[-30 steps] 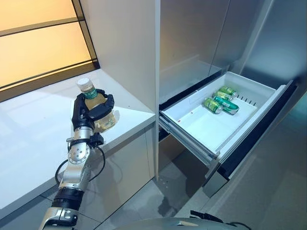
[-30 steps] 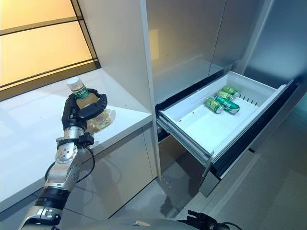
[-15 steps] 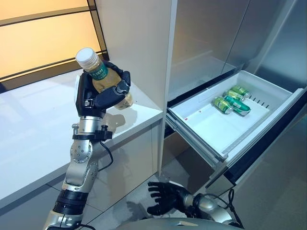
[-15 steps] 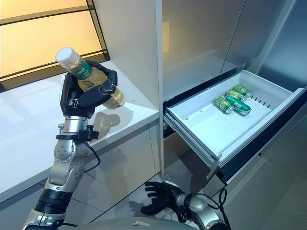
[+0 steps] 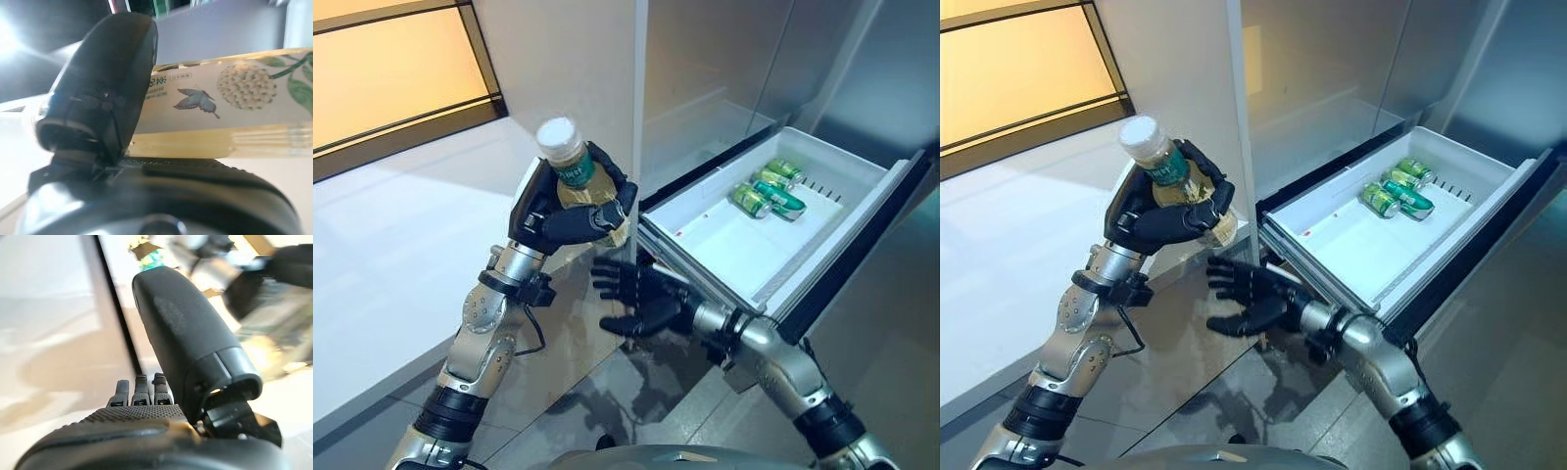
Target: Put drinks into fridge and close the fridge
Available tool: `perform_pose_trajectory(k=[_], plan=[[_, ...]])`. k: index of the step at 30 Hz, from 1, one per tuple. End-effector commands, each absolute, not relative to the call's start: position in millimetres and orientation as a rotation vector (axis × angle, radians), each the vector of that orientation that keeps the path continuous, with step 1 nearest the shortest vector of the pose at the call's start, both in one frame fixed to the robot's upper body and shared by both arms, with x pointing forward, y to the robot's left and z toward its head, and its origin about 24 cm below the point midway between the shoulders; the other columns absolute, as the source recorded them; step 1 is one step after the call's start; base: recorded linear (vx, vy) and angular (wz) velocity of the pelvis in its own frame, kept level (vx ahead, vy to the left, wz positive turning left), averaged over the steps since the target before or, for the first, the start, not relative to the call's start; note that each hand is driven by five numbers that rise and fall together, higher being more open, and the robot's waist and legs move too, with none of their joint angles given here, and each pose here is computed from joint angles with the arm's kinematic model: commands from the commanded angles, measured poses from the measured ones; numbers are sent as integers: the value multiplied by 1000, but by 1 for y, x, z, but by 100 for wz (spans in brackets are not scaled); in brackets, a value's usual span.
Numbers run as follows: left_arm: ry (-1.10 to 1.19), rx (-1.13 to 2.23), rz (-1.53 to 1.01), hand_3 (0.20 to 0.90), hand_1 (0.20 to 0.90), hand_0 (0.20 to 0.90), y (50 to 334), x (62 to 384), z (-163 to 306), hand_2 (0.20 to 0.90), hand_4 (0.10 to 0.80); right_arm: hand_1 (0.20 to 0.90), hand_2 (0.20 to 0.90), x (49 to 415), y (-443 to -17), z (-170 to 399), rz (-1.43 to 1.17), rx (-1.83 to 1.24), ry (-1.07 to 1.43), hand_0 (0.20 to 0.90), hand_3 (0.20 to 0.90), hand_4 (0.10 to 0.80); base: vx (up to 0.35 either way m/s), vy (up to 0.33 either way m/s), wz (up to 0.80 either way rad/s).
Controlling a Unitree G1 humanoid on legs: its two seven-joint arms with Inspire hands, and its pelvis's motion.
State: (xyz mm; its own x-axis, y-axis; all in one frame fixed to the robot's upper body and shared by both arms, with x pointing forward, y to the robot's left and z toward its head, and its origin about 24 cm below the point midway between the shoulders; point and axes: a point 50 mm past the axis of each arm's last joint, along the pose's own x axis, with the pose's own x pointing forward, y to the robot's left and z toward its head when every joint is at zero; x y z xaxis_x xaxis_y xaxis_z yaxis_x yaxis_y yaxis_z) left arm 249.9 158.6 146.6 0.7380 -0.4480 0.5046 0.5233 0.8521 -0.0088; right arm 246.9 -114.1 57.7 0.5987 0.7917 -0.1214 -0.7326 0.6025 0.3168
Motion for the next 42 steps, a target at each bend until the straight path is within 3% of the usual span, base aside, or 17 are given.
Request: perform_pose_trajectory(k=[1, 27, 42], plan=[[-850, -220, -652, 200, 300, 300, 150, 247, 214, 300, 100, 900, 900, 249, -99, 112, 1057, 359, 64, 900, 900, 800, -6, -4, -5], [-717, -208, -869, 200, 300, 300, 109, 253, 207, 300, 100, 900, 900, 262, -99, 161, 1037, 279, -74, 900, 900, 800, -16, 2, -6], [-660, -109, -848, 200, 300, 300, 113, 258, 196, 300, 100, 900, 900, 266, -106, 174, 1014, 245, -107, 900, 900, 800, -4, 0, -1]])
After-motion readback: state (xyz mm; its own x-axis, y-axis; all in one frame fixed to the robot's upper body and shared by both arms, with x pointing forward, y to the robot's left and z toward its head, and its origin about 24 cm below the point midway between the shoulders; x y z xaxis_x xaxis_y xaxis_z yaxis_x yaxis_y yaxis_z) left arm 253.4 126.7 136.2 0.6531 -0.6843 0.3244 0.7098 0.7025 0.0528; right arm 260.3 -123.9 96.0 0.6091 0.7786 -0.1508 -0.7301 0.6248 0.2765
